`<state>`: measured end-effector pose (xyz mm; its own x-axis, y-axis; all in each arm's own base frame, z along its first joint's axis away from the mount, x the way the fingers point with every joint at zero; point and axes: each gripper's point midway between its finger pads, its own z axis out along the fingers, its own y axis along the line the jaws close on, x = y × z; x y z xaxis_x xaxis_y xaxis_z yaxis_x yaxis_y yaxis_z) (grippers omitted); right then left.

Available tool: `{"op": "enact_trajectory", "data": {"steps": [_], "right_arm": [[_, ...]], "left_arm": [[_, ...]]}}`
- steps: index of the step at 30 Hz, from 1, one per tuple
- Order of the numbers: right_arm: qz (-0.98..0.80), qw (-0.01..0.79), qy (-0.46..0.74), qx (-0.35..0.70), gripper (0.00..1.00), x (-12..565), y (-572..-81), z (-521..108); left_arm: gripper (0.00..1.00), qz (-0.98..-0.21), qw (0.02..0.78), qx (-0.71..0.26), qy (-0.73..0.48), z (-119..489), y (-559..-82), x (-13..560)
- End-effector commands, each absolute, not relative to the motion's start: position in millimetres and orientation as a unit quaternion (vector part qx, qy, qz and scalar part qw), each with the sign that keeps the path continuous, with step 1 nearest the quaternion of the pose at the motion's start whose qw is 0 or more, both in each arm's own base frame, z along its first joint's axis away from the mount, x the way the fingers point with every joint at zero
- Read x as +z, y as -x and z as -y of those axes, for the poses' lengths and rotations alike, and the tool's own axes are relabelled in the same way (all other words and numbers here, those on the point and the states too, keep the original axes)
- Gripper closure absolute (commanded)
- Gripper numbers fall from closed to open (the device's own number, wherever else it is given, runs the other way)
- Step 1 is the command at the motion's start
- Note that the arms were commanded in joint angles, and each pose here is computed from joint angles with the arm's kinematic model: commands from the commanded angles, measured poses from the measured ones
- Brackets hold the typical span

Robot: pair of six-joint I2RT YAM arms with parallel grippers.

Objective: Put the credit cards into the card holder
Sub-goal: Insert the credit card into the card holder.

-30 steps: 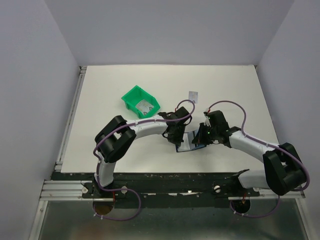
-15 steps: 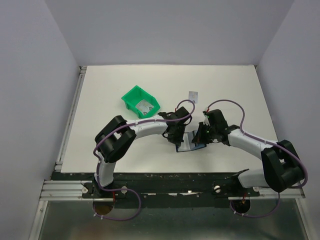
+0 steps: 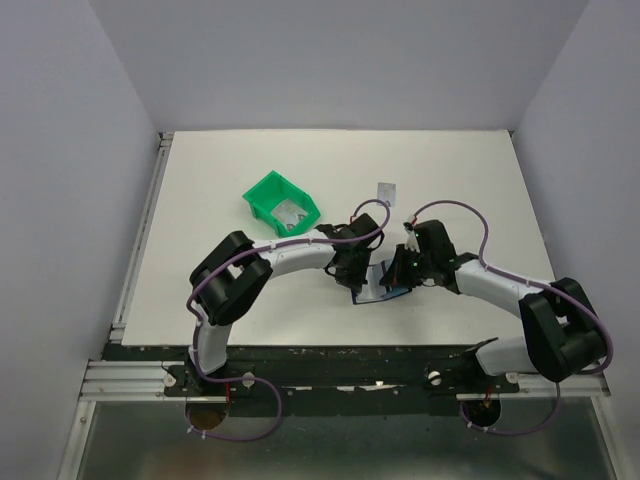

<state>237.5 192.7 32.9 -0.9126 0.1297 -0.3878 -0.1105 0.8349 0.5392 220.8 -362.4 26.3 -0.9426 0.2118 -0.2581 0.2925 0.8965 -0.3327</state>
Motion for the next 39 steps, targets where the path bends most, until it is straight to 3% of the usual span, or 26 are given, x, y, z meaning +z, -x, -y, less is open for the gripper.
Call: {"op": "enact_trajectory", "data": {"steps": [1,11,26,39], "right_arm": [[-0.934,0.192,-0.002,0.302,1.00,25,-230,-197],[-0.926,0.192,0.001,0.326,1.00,27,-228,-203],[-0.952,0.226,-0.019,0.203,1.00,35,-238,-161],[-0.956,0.205,-0.015,0.209,1.00,26,-240,-168]], "left_arm": [[0.92,-0.973,0.095,-0.159,-0.139,354,-218,11],[0.92,-0.973,0.095,-0.158,-0.139,352,-219,10],[0.92,-0.973,0.094,-0.159,-0.140,354,-219,11],[0.92,-0.973,0.093,-0.158,-0.141,354,-219,10]]}}
